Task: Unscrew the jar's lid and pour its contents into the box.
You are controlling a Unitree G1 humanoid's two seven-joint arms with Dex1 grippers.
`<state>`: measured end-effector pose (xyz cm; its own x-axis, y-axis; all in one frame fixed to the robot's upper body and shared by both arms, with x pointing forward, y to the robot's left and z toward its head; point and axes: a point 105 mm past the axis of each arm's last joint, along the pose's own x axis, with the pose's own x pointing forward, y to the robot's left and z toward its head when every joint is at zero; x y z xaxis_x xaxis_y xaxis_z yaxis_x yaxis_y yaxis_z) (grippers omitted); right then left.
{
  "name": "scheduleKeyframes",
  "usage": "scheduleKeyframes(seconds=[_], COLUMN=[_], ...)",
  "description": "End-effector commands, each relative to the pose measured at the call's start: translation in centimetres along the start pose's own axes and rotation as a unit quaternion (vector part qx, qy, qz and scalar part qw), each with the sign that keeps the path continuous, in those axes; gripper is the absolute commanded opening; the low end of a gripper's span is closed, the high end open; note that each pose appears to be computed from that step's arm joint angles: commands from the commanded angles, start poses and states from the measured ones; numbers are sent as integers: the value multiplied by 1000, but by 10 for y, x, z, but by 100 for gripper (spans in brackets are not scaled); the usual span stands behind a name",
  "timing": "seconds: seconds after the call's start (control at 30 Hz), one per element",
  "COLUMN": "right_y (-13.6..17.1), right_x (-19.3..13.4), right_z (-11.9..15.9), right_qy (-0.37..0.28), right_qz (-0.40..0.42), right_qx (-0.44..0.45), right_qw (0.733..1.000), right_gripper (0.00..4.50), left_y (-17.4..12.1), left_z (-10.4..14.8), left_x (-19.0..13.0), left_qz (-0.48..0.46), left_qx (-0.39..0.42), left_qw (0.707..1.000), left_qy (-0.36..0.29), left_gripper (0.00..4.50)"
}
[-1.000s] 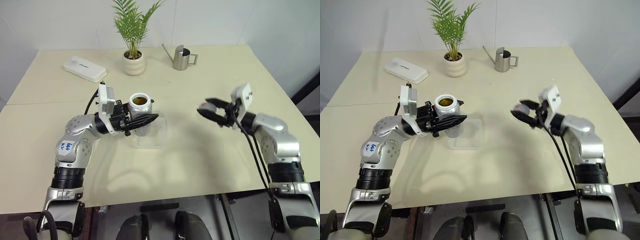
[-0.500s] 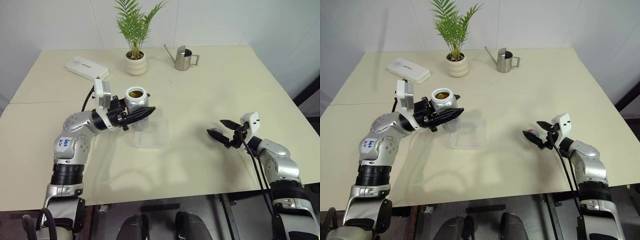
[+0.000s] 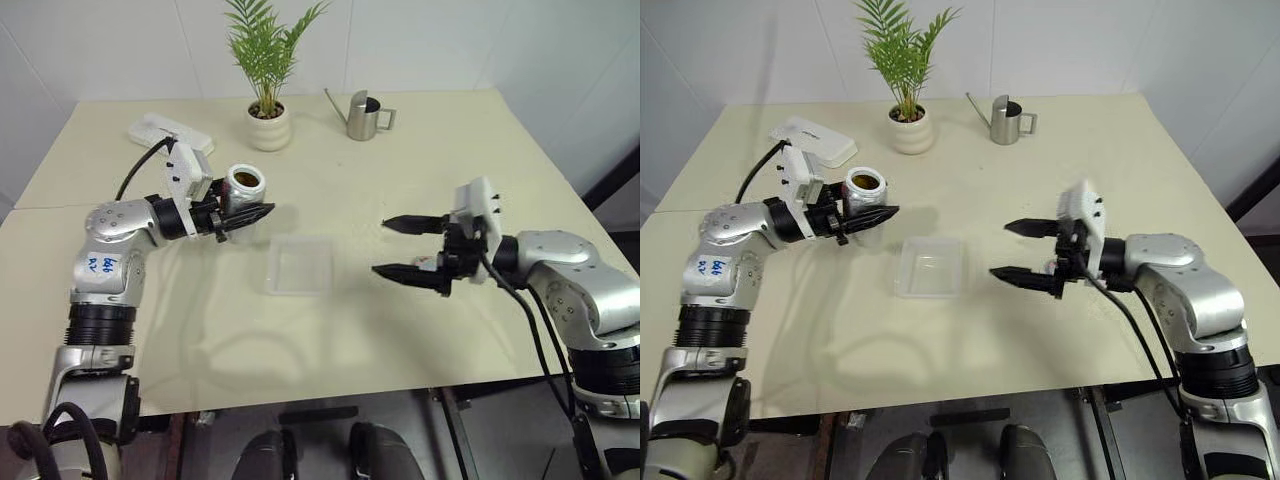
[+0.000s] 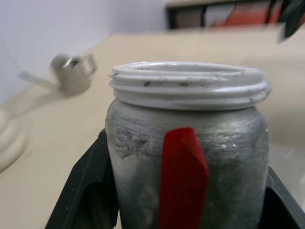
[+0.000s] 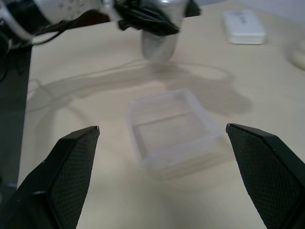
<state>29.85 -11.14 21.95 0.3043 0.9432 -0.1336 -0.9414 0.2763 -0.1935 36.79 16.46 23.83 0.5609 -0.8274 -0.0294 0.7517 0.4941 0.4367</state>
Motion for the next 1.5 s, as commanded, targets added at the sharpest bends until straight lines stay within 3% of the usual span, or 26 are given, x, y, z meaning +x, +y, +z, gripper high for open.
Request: scheduleKeyframes(seconds=[0.03,0.17,0.3,0.43,0.53,0.6,0.7,0.8,0.9,1.03,1.17,1.33,1.37,1.5], right_y=[-1,-9,-14,-13,-13,-14,-15,-16,-15,-15,-16,-15,-14,-13], right_x=[-3,-10,-16,-13,-10,-7,-2,3,8,12,14,14,14,11], right_z=[3,-2,-9,-12,-12,-12,-11,-10,-8,-7,-8,-9,-9,-12], right_qy=[-7,-5,-3,-11,-17,-20,-27,-34,-44,-53,-56,-58,-57,-51], right_qz=[-14,-41,-63,-69,-69,-68,-64,-60,-55,-51,-48,-45,-44,-39], right_qx=[-18,-15,-10,-4,-2,0,2,5,10,14,17,19,19,20], right_qw=[1000,999,998,998,997,997,998,998,997,997,997,997,997,998], right_gripper=[448,448,448,448,448,448,448,448,448,448,448,448,448,448], left_y=[-2,-11,-8,-4,-9,-15,-20,-24,-24,-30,-29,-28,-26,-1], left_z=[9,14,13,18,14,17,26,37,36,40,28,31,31,41], left_x=[2,11,20,35,47,56,69,76,80,81,80,74,72,56], left_qz=[-4,2,39,67,47,30,33,61,66,66,50,61,60,127], left_qx=[64,121,263,540,655,736,799,867,892,905,907,886,877,773], left_qw=[998,992,962,833,747,671,598,495,446,418,417,458,476,622], left_qy=[20,28,65,103,102,85,49,11,-3,-39,-30,-24,-21,12], left_gripper=[224,224,224,224,224,224,224,224,224,224,224,224,224,224])
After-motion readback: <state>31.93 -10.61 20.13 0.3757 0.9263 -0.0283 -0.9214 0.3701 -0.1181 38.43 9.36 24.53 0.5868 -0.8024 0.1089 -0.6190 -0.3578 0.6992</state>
